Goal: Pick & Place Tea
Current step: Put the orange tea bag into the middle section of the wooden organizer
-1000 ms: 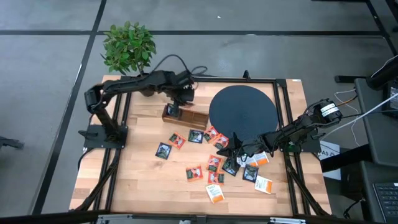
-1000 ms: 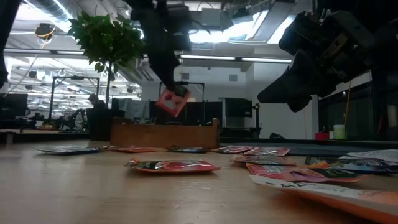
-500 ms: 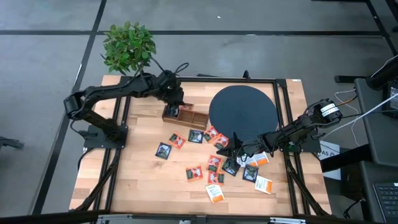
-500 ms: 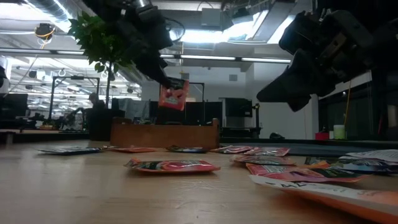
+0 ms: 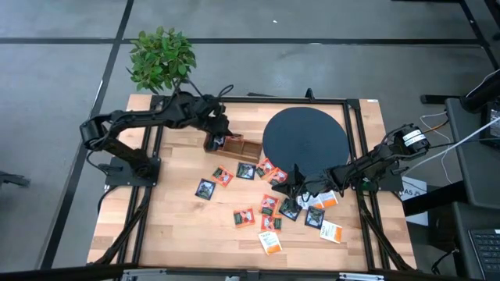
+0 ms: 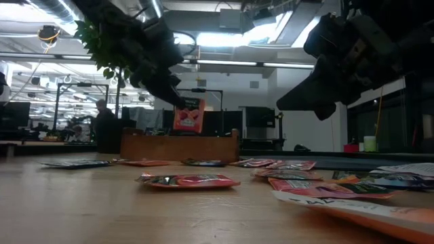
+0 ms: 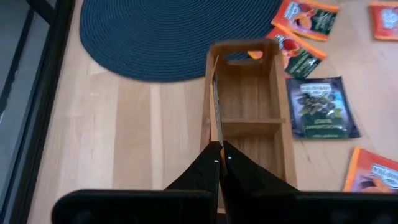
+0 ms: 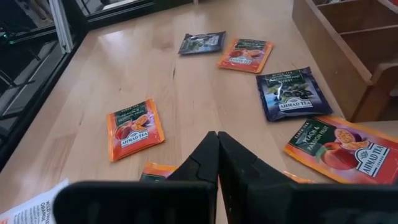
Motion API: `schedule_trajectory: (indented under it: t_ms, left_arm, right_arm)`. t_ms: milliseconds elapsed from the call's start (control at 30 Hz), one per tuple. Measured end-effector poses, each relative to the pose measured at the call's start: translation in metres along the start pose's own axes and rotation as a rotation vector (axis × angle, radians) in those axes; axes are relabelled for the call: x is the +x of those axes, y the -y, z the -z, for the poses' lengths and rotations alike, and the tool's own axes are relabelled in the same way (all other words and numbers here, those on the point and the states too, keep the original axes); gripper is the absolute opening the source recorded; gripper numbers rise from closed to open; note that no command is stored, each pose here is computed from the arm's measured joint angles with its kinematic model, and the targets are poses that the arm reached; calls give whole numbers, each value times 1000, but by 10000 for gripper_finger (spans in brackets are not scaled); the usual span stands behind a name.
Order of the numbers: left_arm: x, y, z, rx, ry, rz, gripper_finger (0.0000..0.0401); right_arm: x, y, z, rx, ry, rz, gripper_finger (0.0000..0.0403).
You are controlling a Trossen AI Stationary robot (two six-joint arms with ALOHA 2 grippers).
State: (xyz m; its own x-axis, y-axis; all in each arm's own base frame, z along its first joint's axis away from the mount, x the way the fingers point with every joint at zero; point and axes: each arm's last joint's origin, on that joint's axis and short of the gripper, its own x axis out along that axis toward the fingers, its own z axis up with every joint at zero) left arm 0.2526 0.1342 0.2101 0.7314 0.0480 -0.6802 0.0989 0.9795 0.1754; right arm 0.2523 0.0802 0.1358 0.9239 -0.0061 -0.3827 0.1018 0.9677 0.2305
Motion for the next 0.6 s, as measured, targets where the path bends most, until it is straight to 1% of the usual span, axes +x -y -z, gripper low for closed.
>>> schedule_trajectory:
  t_ms: [167, 333, 500, 600]
  left_arm:
    - [2, 0, 6, 20, -7, -11, 2]
    - [3, 1, 7, 20, -7, -5, 2]
    - [12, 0, 11, 10, -27, 14, 2]
    - [18, -3, 13, 11, -29, 2, 2]
  right_arm:
    - [0, 0, 0, 2, 3, -1, 10]
    - [0, 0, -1, 4, 12, -5, 10]
    - [0, -1, -2, 5, 16, -7, 10]
    - [0, -1, -2, 6, 16, -6, 10]
